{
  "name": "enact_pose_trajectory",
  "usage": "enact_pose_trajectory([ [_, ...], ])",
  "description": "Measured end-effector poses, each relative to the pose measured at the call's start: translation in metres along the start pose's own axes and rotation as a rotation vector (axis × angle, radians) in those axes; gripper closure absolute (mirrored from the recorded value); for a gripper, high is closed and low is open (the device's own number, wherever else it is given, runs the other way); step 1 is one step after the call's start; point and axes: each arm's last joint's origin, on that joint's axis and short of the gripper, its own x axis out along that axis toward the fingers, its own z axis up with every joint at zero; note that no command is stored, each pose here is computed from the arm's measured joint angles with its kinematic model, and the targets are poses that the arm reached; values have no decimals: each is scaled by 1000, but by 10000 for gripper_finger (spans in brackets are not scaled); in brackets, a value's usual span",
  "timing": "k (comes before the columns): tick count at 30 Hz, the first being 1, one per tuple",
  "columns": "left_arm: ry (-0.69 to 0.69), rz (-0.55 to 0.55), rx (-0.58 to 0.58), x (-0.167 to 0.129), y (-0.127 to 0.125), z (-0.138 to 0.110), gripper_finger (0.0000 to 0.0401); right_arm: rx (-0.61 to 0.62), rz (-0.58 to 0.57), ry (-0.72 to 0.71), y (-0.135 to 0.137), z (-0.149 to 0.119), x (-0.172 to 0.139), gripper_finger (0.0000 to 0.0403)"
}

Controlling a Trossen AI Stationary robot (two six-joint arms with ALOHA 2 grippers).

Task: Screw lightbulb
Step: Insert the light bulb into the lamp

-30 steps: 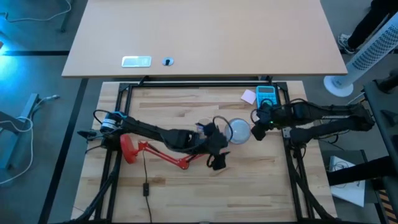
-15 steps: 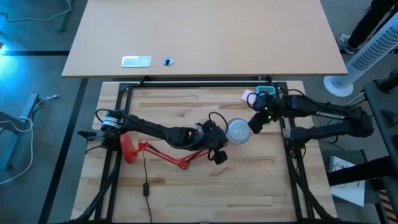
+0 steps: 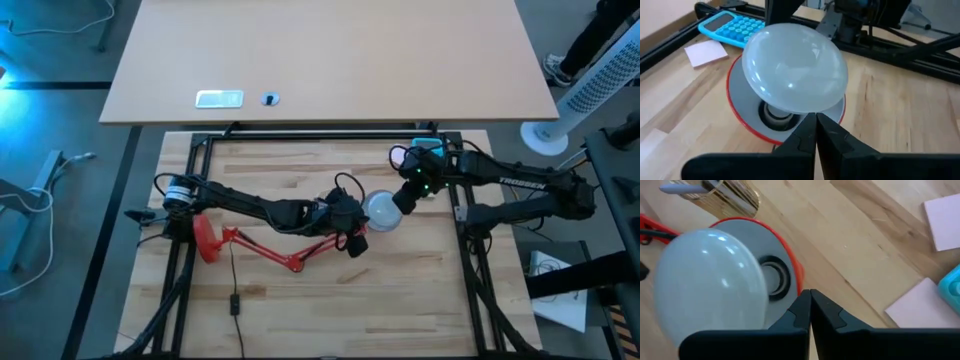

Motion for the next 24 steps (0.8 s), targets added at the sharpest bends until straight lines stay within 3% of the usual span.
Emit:
enact_pose_trajectory([
  [11,57,-34,34,13,4,-11,401,3,18,33,0,-2,-1,403],
  [24,22,6,14,21,27,-1,401,14,84,65,2,-3,-1,403],
])
